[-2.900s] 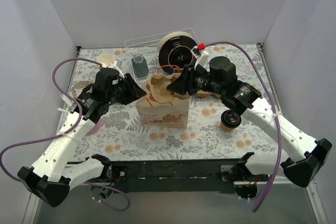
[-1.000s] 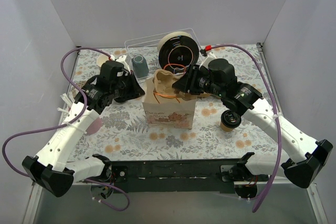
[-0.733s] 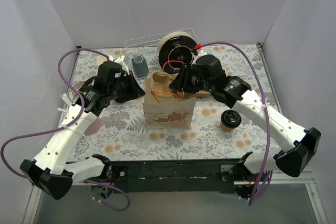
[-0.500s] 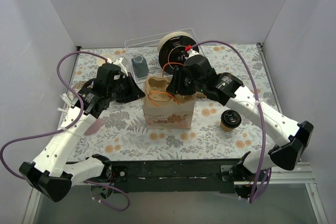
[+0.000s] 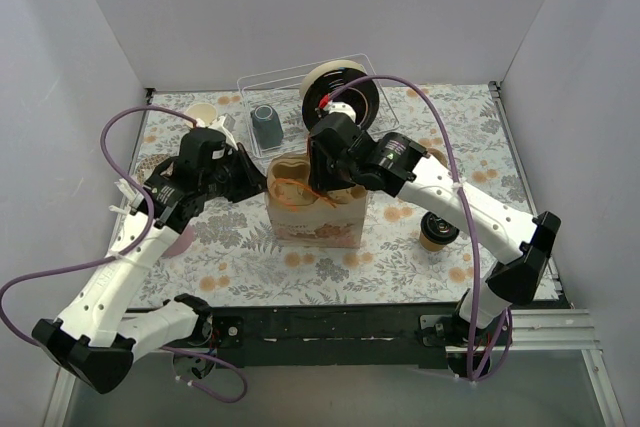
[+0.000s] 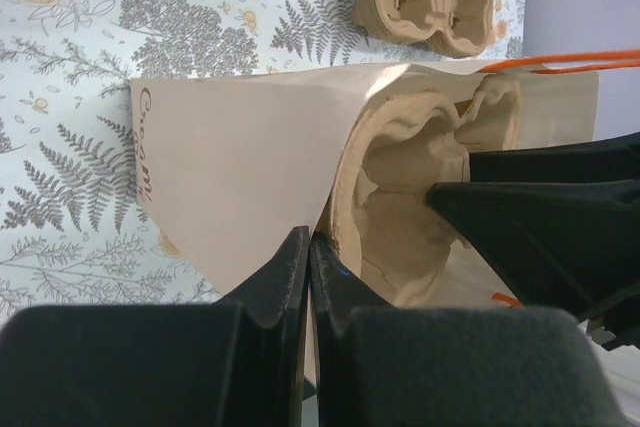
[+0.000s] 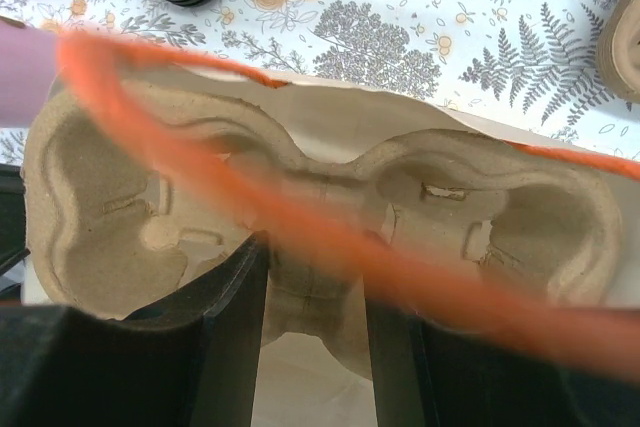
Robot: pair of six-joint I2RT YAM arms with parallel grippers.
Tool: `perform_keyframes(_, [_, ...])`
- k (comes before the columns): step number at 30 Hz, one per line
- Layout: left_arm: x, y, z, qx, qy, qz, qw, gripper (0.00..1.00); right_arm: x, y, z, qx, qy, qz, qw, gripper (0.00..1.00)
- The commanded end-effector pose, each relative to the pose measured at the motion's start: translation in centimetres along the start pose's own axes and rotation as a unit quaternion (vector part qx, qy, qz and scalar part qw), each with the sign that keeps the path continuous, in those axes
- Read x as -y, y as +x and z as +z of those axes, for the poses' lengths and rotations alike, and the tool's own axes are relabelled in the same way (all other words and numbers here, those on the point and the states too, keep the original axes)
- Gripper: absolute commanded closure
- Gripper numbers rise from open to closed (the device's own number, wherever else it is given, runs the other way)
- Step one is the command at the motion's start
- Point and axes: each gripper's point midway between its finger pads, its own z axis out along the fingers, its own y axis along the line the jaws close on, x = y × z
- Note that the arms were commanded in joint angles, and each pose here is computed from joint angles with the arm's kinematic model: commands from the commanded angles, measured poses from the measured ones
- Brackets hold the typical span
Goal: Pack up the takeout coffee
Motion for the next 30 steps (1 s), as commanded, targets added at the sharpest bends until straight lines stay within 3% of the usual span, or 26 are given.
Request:
perform_keyframes(1, [-0.2,-0.2,-1.1,0.018,-0.005,-0.019,1.0,1.0,0.2,-0.2,-0.7,0.016,0.002,0.015,1.0,0.73])
perform_keyframes(9, [-0.2,0.5,-1.5,0.011,0.005,-0.029,1.0,1.0,1.4,-0.5,0.0,0.012,0.072,0.02,0.997,0.75])
perform_keyframes(30, [1.1,2.4,-2.5,-0.015,0.065,-0.035,0.997,1.0,2.7,3.8,4.6,-0.016,0.118,-0.003,0.993,0.76])
